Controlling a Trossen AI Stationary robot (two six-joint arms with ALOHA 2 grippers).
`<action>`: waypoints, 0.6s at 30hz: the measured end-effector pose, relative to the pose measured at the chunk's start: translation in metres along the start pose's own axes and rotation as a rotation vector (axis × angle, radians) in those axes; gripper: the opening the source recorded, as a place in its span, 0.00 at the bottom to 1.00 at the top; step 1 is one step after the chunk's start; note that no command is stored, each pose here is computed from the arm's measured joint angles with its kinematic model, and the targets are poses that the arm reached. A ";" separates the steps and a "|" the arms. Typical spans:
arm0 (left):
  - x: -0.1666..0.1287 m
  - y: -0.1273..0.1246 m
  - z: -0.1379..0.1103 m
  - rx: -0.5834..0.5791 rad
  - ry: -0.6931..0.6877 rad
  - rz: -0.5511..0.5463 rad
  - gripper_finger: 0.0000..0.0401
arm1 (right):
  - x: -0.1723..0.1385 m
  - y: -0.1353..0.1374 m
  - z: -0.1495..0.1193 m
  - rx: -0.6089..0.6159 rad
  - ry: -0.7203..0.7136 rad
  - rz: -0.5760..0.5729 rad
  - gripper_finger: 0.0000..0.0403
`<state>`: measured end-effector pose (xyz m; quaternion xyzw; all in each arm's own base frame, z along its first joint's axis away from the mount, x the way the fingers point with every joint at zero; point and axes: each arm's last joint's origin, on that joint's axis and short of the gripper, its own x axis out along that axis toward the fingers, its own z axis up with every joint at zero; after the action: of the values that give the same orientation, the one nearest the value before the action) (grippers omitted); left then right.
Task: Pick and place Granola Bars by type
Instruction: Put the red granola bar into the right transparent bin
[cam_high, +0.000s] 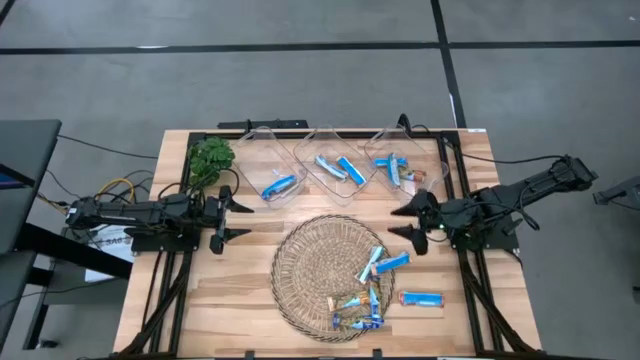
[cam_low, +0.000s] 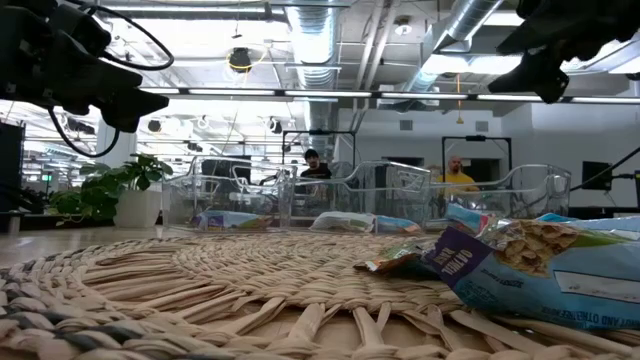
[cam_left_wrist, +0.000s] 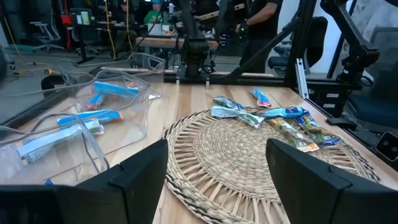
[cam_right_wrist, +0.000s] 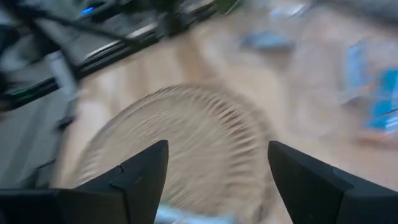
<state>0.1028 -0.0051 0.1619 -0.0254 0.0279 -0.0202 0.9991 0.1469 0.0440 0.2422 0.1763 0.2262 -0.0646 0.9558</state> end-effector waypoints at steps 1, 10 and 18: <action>0.000 0.000 0.000 0.003 0.001 0.000 0.66 | 0.000 0.001 -0.001 0.018 0.031 0.045 0.67; 0.000 0.000 0.000 0.006 0.002 0.002 0.66 | -0.002 0.010 -0.009 0.213 0.302 0.339 0.67; 0.000 0.000 0.000 0.022 0.002 0.002 0.66 | 0.006 0.006 -0.036 0.302 0.610 0.194 0.67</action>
<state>0.1029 -0.0050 0.1616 -0.0142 0.0288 -0.0196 0.9993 0.1387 0.0625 0.2118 0.3476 0.4713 0.0494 0.8090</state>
